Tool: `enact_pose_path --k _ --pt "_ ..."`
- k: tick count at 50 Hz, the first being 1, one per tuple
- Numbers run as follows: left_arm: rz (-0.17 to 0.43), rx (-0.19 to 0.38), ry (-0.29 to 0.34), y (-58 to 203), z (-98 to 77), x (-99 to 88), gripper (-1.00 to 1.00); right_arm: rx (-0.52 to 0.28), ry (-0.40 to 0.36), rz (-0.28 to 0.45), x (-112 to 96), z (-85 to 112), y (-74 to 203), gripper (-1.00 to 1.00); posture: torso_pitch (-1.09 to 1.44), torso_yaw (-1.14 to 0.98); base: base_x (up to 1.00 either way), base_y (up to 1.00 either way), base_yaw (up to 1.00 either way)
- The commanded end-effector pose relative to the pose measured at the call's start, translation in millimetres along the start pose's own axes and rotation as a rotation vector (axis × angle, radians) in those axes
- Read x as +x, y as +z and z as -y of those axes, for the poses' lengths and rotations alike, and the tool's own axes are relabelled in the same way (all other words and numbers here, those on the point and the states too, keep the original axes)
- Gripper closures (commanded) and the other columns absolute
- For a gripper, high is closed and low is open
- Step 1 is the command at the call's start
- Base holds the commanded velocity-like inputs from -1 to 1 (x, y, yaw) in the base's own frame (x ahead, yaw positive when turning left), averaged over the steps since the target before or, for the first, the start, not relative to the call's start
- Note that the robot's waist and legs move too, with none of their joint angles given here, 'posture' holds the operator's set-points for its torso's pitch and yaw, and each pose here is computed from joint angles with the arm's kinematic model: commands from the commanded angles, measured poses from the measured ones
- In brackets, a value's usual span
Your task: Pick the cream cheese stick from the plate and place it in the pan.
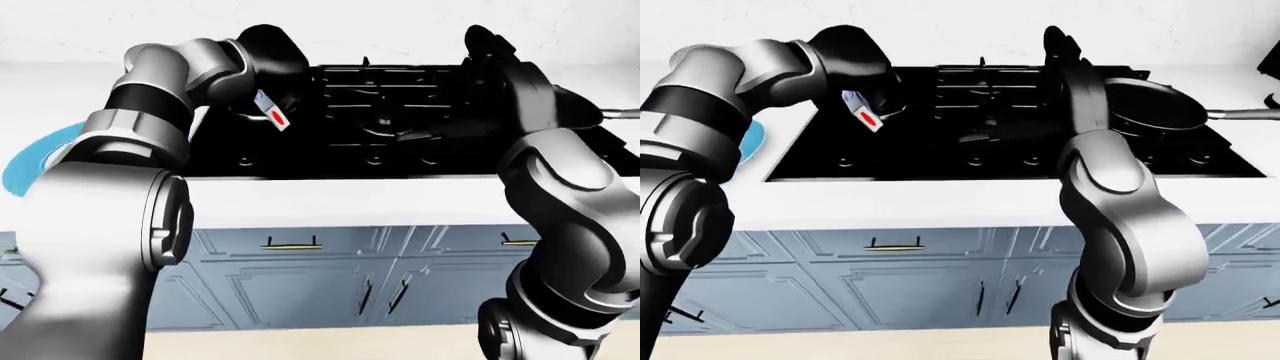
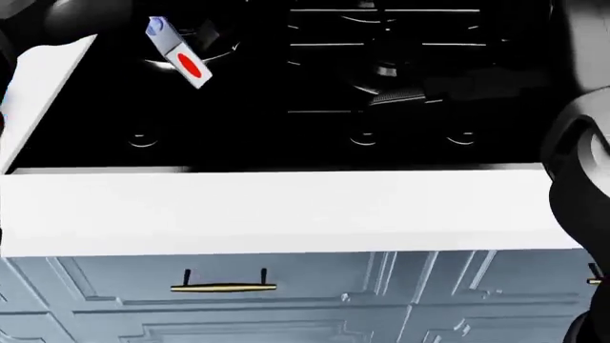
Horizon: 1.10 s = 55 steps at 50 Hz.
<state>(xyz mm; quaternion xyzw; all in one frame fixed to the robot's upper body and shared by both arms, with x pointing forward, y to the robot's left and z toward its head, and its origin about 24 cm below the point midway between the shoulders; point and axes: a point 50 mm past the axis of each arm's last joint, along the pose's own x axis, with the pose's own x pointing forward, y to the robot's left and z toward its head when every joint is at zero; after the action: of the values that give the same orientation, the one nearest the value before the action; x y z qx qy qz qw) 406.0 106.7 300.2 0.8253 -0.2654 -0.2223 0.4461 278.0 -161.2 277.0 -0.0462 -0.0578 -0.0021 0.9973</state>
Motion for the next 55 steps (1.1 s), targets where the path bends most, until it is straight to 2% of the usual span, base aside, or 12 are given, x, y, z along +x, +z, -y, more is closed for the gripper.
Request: enact_pose_path --k 1,44,55 --pt "-0.045 0.051 0.150 -9.8 -41.1 -4.6 1.00 0.003 -0.042 0.103 -4.5 6.5 17.8 -1.00 0.00 0.00 0.00 -0.52 0.00" --pt "-0.054 0.047 0.154 -11.7 -44.4 -5.8 1.00 0.002 -0.044 0.106 -4.9 6.9 18.7 -1.00 0.00 0.00 0.00 -0.50 0.00" --pt "-0.079 0.045 0.154 -15.4 -44.5 -7.6 1.00 -0.001 -0.040 0.103 -4.7 4.8 16.9 -1.00 0.00 0.00 0.00 -0.50 0.00"
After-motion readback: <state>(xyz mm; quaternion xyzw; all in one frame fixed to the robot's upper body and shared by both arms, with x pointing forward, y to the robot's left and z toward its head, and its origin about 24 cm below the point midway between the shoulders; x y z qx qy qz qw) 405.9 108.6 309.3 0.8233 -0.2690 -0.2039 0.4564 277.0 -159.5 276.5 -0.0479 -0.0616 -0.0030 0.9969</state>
